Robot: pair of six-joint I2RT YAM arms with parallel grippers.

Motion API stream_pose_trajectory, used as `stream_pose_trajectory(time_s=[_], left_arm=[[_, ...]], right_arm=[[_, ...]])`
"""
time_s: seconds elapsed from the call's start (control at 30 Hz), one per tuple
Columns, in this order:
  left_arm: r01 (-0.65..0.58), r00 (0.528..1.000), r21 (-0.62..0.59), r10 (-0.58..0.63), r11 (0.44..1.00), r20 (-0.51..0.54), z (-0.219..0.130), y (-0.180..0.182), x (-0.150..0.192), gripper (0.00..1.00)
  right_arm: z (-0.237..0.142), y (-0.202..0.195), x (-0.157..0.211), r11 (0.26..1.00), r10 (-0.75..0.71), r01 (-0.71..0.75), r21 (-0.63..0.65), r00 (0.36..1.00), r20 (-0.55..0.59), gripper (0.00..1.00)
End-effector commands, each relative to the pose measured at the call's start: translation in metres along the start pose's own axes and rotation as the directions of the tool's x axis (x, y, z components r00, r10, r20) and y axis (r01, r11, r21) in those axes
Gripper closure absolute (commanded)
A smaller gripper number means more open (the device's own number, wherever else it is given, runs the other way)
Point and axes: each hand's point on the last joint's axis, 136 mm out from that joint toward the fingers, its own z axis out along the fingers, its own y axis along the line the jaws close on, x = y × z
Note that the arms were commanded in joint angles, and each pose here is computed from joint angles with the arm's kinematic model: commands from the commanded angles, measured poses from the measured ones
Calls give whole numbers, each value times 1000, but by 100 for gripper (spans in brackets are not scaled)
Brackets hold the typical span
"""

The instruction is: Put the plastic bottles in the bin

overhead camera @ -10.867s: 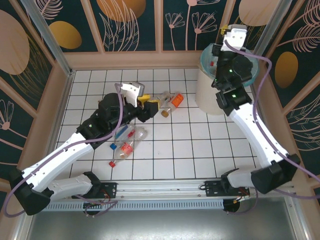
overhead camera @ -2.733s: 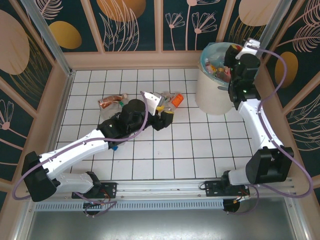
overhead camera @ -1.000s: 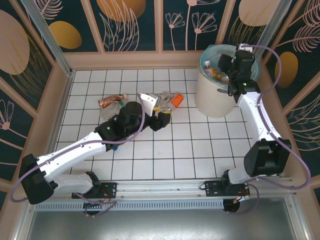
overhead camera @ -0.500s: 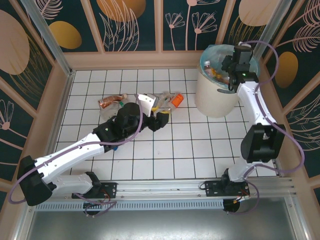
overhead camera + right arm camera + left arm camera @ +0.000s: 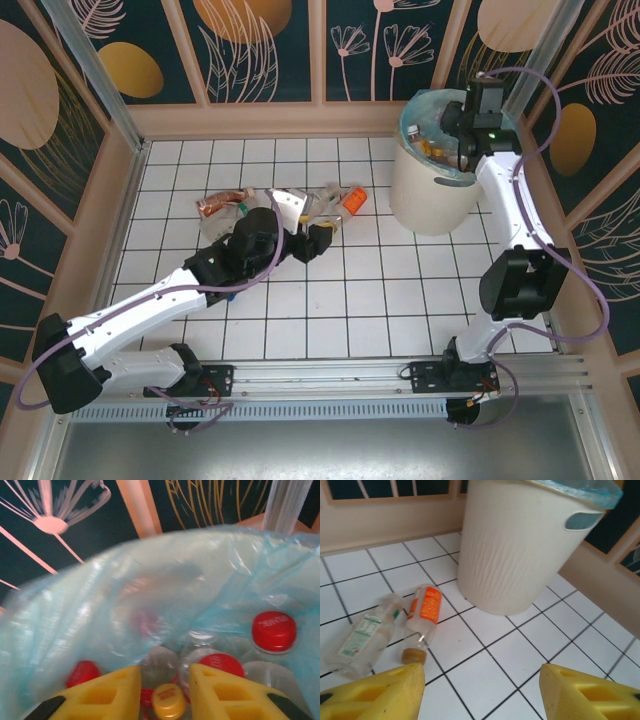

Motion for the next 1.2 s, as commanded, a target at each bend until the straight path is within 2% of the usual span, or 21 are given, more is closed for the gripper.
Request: stream_pose_trajectory(time_s=[0.0, 0.13, 0.23, 0.3, 0.4, 0.47, 0.53, 0.63, 0.73, 0.87, 0.93, 1.03, 1.17], left_arm=[[37, 998, -121, -32, 992, 47, -16, 18, -21, 38], [99, 995, -256, -90, 962, 48, -26, 49, -14, 38], [198, 980, -289, -195, 937, 40, -27, 80, -4, 38], [272, 961, -299, -271, 915, 45, -31, 106, 7, 38], [388, 921, -316, -376, 866, 103, -46, 148, 15, 38], [466, 884, -332, -444, 820, 146, -58, 177, 24, 38], [547, 837, -332, -517, 769, 181, -70, 202, 36, 38], [619, 784, -335, -587, 710, 203, -79, 222, 58, 37], [628, 774, -397, -593, 670, 224, -86, 236, 79, 35], [613, 783, -489, -558, 620, 275, -100, 258, 97, 33], [587, 804, -535, -515, 608, 296, -110, 269, 98, 32], [547, 830, -611, -467, 572, 306, -124, 286, 98, 29], [592, 801, -590, -485, 549, 352, -127, 294, 96, 28]], right_arm=[[-68, 33, -52, 999, -6, 14, -41, 985, 173, 57], [-127, 83, -66, 991, -73, 104, -86, 947, 313, 52], [-162, 138, -45, 955, -129, 217, -203, 919, 373, 51], [-179, 178, -18, 889, -190, 332, -314, 894, 405, 51], [-203, 236, 46, 689, -321, 554, -467, 811, 489, 51], [-220, 265, 88, 548, -389, 672, -498, 731, 560, 51], [-234, 290, 137, 387, -461, 781, -491, 625, 631, 51], [-251, 316, 212, 137, -515, 867, -480, 476, 713, 48], [-265, 335, 277, -52, -521, 876, -479, 386, 761, 48], [-266, 353, 351, -232, -549, 843, -485, 298, 781, 46], [-261, 361, 387, -316, -577, 818, -482, 237, 781, 44], [-253, 368, 429, -409, -603, 787, -462, 146, 784, 41], [-242, 374, 470, -484, -610, 765, -425, 53, 791, 40]])
